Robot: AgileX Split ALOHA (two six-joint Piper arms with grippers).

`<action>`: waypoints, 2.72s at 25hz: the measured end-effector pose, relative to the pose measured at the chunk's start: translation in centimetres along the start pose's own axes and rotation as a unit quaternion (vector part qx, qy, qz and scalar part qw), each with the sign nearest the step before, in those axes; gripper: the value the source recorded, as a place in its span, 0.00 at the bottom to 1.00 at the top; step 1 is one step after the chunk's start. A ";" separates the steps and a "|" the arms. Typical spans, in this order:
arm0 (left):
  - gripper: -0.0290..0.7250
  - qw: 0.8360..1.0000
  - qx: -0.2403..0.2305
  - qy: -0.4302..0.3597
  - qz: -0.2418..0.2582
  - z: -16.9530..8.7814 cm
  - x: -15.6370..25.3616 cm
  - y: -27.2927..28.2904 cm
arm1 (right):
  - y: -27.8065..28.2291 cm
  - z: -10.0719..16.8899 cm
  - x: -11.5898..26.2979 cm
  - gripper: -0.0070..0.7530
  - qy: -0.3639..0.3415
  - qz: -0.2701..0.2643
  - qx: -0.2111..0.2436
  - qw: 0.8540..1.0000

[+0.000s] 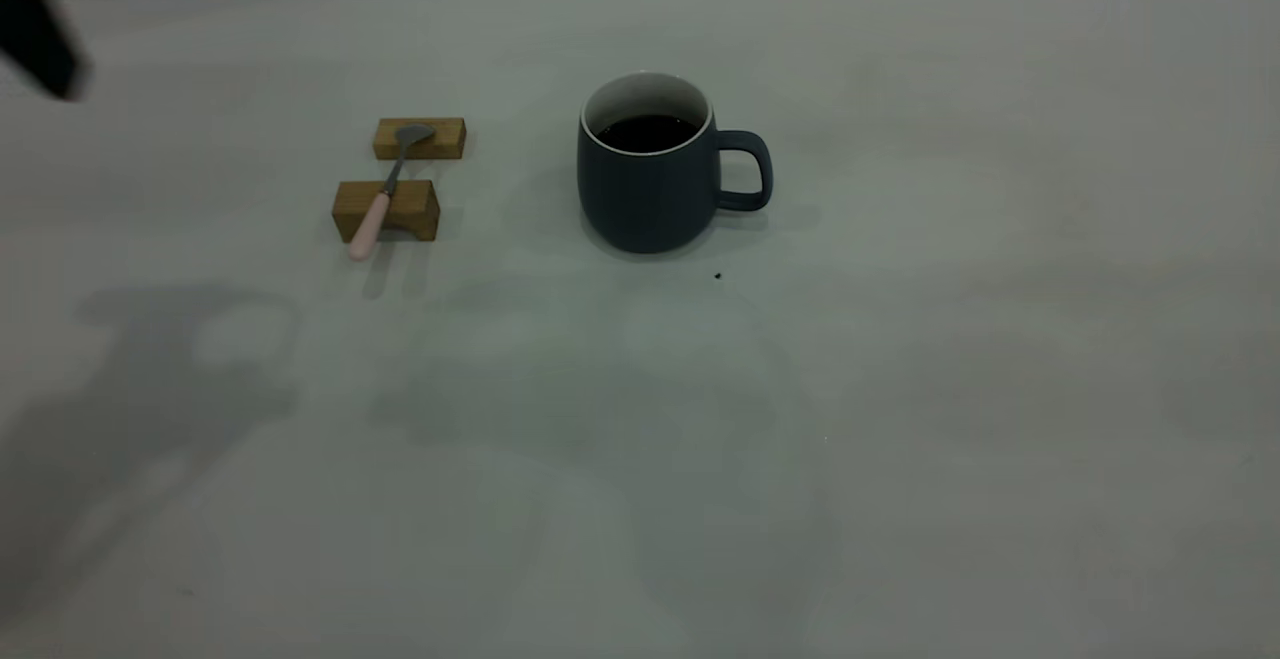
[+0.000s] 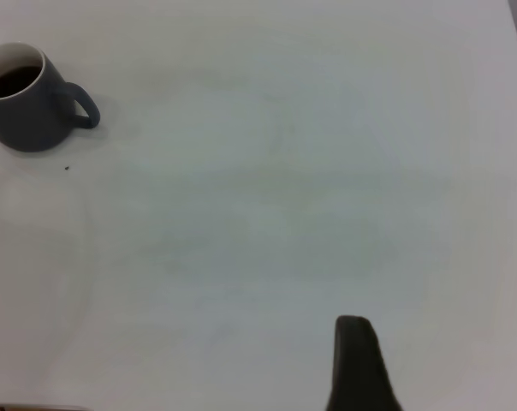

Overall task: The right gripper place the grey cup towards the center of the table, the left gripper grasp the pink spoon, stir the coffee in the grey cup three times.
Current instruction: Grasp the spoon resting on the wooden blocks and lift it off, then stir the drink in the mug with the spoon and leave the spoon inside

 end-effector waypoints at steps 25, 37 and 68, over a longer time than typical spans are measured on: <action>0.82 0.994 -0.025 -0.015 0.103 -3.9 -6.6 -18.3 | 0.0 0.0 0.0 0.71 0.000 0.000 0.000 1.000; 0.60 0.994 -0.027 -0.015 0.104 -4.0 -6.2 -20.9 | 0.0 0.0 0.0 0.71 0.000 0.000 0.000 1.000; 0.23 0.878 0.264 0.314 0.246 -18.4 -13.5 -2.9 | 0.0 0.0 0.0 0.71 0.000 0.000 0.000 1.000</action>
Point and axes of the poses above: a point on each arm's last joint axis where the gripper is mounted, y pointing back along that axis away from the gripper, z along the wrist's bending axis when the last joint is at zero, x = y × z, the point moved 8 cm from there along -y, pointing out along that axis toward the gripper, and after that the axes turned 1 degree about -y, right-handed, at the moved point
